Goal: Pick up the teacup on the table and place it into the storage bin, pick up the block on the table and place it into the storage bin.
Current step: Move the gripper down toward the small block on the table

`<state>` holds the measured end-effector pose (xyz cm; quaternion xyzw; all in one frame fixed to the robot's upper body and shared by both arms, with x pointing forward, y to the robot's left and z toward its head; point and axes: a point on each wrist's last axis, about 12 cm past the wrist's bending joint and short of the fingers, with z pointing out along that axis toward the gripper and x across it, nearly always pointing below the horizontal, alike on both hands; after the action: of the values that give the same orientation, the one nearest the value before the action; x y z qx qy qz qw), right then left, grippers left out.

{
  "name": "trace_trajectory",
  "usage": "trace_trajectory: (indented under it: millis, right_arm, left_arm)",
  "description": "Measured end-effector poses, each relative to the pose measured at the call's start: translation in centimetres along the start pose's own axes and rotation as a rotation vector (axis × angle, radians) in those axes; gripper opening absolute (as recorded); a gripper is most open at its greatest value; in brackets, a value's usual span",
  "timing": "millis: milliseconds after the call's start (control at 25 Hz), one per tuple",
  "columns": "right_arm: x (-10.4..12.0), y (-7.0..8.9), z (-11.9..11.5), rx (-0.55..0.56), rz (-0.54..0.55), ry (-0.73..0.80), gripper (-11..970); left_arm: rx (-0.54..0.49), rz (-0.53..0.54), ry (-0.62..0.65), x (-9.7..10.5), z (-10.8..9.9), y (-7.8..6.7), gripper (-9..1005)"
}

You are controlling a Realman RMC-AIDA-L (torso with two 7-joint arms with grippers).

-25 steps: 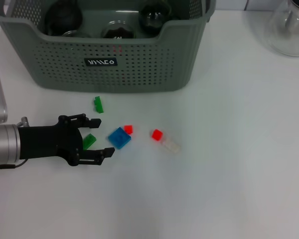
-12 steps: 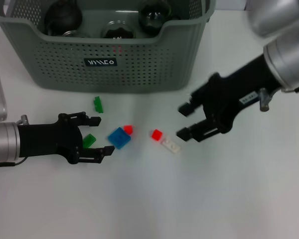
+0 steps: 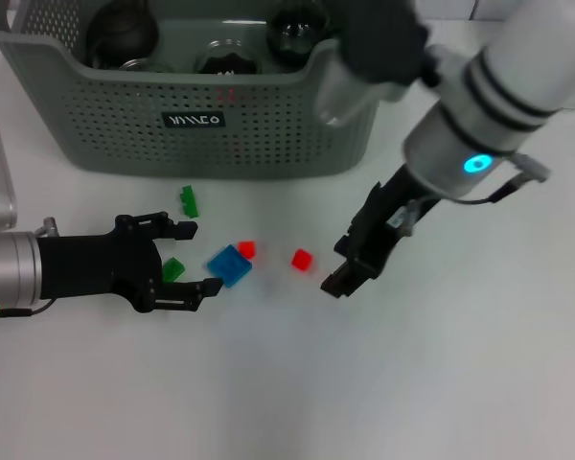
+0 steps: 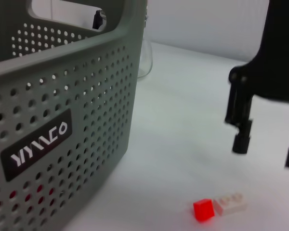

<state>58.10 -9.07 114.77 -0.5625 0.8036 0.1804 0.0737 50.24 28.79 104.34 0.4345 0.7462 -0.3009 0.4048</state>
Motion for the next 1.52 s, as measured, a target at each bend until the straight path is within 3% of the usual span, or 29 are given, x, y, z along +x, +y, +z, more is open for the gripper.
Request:
trace_trajectory:
  millis: [400, 1000, 1520]
  right_arm:
    - [-1.9, 0.3, 3.6, 0.140, 0.018, 0.059, 574]
    - [-1.3, 0.5, 4.7, 0.135, 0.051, 0.068, 563]
    - [-1.2, 0.7, 5.0, 0.151, 0.049, 0.089, 431]
  left_arm:
    - [0.000, 0.003, 0.000, 0.0, 0.0, 0.0, 860]
    - [0.001, 0.005, 0.001, 0.0, 0.0, 0.0, 859]
    - [-0.002, 0.006, 0.002, 0.1, 0.0, 0.0, 859]
